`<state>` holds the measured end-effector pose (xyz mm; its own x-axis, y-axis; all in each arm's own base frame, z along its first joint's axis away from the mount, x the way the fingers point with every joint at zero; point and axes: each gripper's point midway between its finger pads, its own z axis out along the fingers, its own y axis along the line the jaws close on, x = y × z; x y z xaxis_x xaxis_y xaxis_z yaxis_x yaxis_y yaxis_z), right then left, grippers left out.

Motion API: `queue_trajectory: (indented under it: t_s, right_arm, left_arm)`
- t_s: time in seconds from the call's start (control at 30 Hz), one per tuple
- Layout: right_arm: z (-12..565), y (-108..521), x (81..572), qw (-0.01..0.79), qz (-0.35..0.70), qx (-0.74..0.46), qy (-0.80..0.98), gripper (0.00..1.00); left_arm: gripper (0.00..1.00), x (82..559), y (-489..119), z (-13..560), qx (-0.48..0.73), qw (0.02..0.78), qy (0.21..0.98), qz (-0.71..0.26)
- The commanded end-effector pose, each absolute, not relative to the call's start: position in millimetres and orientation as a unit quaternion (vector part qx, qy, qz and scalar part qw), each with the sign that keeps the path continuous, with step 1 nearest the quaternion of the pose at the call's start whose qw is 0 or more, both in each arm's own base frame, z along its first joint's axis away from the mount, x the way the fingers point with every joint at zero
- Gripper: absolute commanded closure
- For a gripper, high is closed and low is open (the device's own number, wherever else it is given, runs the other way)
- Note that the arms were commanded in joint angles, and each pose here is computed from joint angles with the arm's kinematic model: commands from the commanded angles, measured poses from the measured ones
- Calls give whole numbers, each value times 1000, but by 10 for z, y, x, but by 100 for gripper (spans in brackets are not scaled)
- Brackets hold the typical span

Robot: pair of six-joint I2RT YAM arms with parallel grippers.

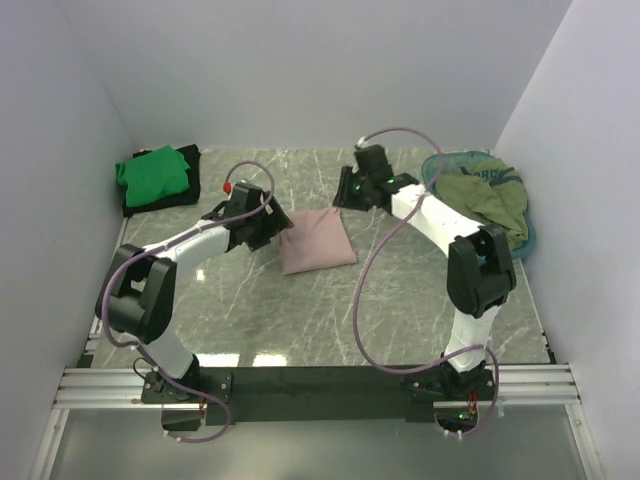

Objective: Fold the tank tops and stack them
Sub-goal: Fold the tank top

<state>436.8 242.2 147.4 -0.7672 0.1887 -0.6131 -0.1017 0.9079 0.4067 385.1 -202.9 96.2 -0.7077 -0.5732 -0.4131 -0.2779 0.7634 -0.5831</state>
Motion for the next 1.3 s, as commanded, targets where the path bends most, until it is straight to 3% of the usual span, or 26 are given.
queue_trajectory:
  t_s: [0.0,0.47,0.8,1.0,1.27]
  right_arm:
    - [1022,2561,4150,296,180,-26,938,55]
    - [84,2128,3895,211,62,7,976,55]
    - [-68,2040,3809,187,62,16,980,56]
    - [-36,2041,3835,187,80,21,979,56]
    - [9,2106,3859,186,98,18,978,56]
  left_arm:
    - [12,3731,-2051,664,-210,266,911,-237]
    - [11,3672,-2010,158,-233,206,923,-228]
    - [17,3461,-2059,-249,-236,149,937,-212]
    - [21,3150,-1963,-506,-257,122,947,-149]
    - [16,3153,-2262,-613,-225,104,956,-156]
